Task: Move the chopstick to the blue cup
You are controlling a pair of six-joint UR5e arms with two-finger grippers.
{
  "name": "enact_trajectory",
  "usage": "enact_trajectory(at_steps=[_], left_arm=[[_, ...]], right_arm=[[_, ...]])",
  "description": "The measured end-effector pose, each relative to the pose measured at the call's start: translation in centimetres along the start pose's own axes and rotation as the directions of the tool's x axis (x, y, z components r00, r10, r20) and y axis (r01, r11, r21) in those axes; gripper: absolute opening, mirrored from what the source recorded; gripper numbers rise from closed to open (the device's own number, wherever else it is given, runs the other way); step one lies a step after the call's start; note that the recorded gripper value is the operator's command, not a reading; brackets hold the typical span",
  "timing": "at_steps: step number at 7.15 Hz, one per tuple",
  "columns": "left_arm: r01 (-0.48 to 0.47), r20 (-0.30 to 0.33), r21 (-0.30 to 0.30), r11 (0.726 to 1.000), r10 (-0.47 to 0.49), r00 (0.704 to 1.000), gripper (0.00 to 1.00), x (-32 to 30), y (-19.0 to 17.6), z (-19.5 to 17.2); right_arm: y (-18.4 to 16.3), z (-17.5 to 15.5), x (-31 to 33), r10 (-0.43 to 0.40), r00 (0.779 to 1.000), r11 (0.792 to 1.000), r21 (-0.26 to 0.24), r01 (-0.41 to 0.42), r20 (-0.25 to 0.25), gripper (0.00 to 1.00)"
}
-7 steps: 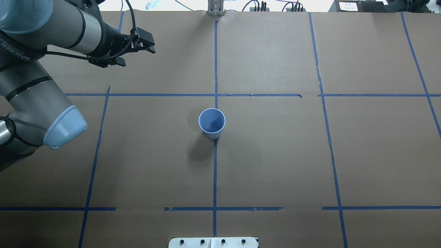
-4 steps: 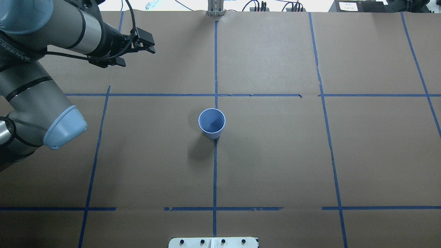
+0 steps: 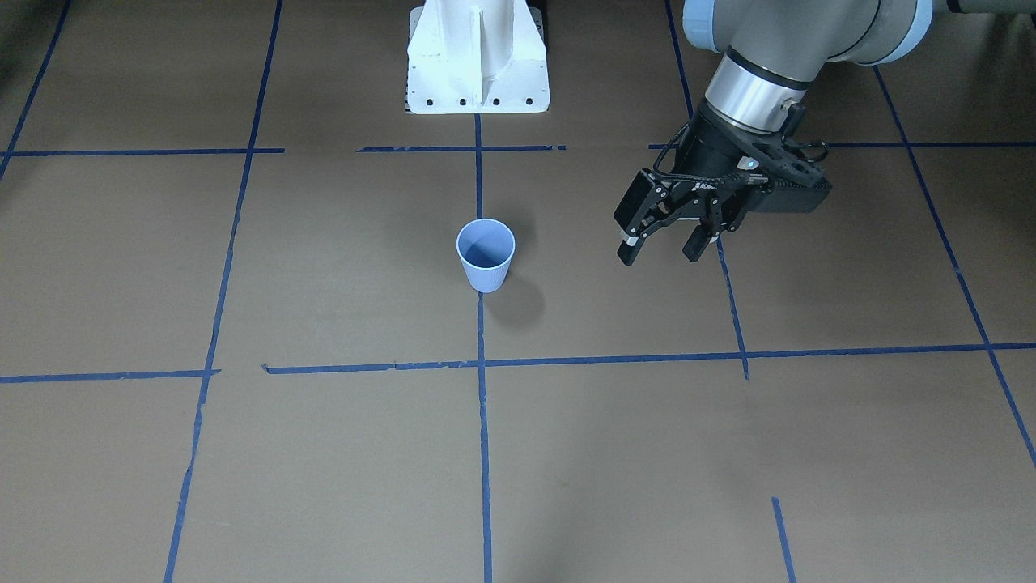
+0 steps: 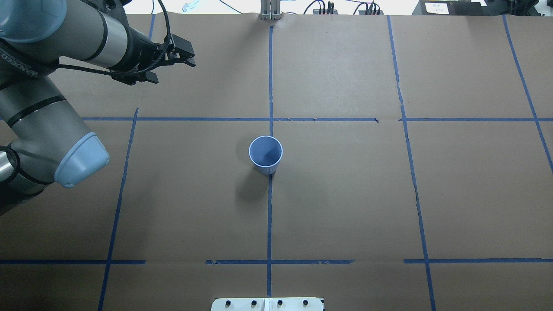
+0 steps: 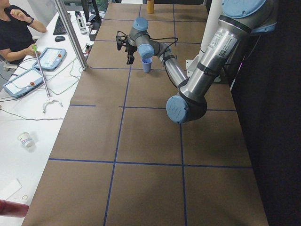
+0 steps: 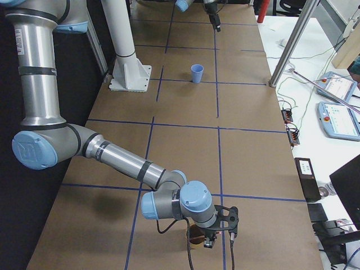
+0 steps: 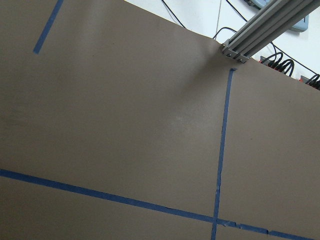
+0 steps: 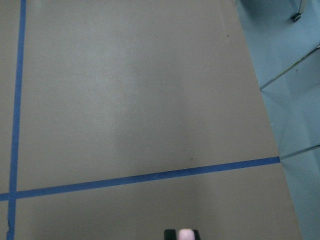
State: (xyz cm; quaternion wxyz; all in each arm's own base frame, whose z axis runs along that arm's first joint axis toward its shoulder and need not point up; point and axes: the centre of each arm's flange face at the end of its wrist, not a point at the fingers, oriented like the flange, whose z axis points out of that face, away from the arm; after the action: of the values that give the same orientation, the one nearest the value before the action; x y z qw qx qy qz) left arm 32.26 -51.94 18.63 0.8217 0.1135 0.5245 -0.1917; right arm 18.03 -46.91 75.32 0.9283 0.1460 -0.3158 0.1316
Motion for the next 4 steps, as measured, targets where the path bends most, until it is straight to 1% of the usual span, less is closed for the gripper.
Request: enact_trajectory(at_steps=[1,2,3,4], left_arm=[[-0.001,-0.005,0.001,1.0,0.001,1.0,1.0,0.1,0.1,-0.3],[-0.002,-0.008,0.001,1.0,0.002,1.0,1.0,0.2,0.1,-0.4],[-0.001,-0.008,0.001,1.0,0.001,1.0,1.0,0.2,0.1,-0.4],[-0.001,-0.008,0.001,1.0,0.001,1.0,1.0,0.1,0.2,-0.4]], right_arm=[[0.5,-3.4,0.9,0.021,1.0,0.998,0.061,-0.022,0.013,0.0],[1.5,-7.2,1.5,0.035,0.999,0.991,0.13,-0.037,0.019,0.0],[1.9,-11.0,1.4,0.035,0.999,0.979,0.202,-0.037,0.013,0.0],[1.4,-14.3,0.7,0.022,1.0,0.963,0.268,-0.02,-0.004,0.01]])
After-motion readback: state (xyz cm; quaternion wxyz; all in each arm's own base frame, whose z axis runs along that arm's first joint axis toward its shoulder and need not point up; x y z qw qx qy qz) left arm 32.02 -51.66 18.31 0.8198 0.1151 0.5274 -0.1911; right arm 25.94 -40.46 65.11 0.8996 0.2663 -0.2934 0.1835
